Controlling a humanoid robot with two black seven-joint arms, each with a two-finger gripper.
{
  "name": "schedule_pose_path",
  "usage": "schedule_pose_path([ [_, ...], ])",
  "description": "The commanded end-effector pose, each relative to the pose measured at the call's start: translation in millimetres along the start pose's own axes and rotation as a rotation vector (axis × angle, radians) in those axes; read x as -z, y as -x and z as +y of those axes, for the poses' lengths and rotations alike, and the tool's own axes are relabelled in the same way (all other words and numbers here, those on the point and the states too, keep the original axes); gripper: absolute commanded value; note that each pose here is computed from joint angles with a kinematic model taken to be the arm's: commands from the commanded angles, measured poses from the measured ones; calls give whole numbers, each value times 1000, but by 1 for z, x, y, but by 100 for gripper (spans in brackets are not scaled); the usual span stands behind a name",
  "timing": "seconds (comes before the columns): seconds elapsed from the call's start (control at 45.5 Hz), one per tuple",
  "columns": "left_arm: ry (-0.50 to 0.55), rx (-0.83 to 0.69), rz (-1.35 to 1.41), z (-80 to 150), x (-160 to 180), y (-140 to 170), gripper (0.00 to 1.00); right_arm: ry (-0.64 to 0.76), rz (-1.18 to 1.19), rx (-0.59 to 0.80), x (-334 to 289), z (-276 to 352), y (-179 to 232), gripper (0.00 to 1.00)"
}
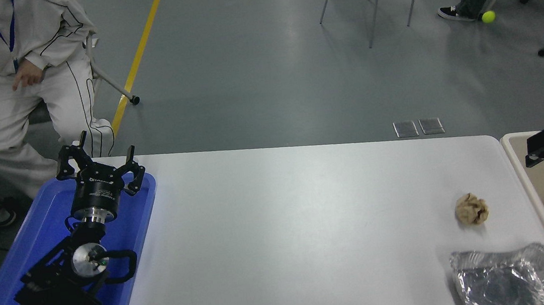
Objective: Pick up paper cup place in dustbin
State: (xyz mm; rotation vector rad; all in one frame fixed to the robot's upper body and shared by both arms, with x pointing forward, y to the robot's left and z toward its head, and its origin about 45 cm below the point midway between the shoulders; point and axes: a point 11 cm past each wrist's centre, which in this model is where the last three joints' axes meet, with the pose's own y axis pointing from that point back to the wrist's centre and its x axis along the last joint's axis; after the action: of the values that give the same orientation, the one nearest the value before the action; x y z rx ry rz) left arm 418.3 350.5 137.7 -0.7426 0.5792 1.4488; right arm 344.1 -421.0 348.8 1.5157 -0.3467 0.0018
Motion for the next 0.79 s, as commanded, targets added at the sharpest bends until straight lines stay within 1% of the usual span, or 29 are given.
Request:
schedule_pose_path([
  [0.0, -1, 0, -1, 0, 0, 0, 100, 49, 161, -33, 62, 57, -22, 100],
  [0.132, 1, 1, 0, 0, 0, 0, 100, 31, 251, -76, 100, 72, -28, 100],
  [0.242, -1, 0, -1, 0, 0, 0, 100, -49, 310, -94, 134, 76, -28, 100],
  [0.308, -1, -2, -2, 0, 0, -1, 100, -72, 331, -94, 146, 76, -27, 100],
  [0.527, -1, -2, -2, 0, 0, -1, 100, -74, 364, -96, 159, 77, -26, 100],
  [0.769, -1, 0, -1, 0, 0, 0, 100, -51, 351, -76, 152, 69, -24, 100],
])
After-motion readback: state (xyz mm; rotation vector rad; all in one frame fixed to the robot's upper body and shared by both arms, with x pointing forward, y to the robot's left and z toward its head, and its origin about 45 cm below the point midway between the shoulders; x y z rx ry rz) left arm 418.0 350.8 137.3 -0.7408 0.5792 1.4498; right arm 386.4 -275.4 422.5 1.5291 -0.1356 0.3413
